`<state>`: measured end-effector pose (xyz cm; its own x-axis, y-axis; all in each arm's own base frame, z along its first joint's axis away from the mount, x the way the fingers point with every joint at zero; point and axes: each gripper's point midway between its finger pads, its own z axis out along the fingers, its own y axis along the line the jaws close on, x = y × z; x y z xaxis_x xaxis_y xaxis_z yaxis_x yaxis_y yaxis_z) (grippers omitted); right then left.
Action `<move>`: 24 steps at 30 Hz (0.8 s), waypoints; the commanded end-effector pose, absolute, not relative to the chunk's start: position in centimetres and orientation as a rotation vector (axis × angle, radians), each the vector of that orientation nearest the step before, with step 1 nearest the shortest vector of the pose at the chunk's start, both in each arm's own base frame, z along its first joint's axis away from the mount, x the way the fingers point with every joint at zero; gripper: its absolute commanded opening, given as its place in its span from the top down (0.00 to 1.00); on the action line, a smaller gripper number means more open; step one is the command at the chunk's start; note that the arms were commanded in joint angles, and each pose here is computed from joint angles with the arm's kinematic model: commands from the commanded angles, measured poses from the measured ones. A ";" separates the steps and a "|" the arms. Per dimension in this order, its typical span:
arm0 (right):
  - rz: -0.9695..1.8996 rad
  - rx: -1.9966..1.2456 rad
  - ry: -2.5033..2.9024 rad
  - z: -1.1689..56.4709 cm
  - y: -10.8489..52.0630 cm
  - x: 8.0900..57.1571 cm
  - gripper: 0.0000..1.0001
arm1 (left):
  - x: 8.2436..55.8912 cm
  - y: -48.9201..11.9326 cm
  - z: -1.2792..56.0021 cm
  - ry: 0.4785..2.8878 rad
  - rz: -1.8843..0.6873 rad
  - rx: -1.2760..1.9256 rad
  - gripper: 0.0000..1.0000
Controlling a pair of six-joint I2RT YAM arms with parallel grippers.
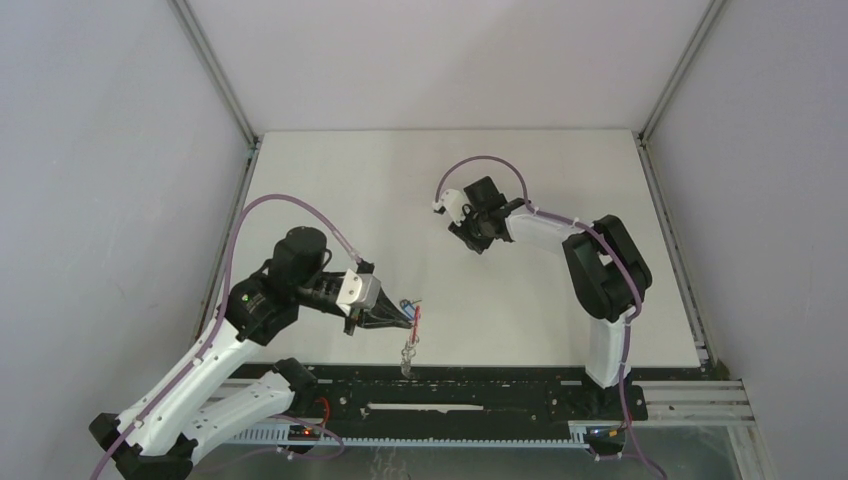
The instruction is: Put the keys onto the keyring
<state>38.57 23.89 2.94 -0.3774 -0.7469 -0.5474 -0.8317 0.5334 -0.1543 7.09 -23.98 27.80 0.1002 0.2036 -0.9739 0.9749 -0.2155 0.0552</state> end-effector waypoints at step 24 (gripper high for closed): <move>0.329 -1.083 2.074 9.5 26.1 38.9 1.00 | 6.2 -23.1 28.4 1.099 -1.142 1.614 1.00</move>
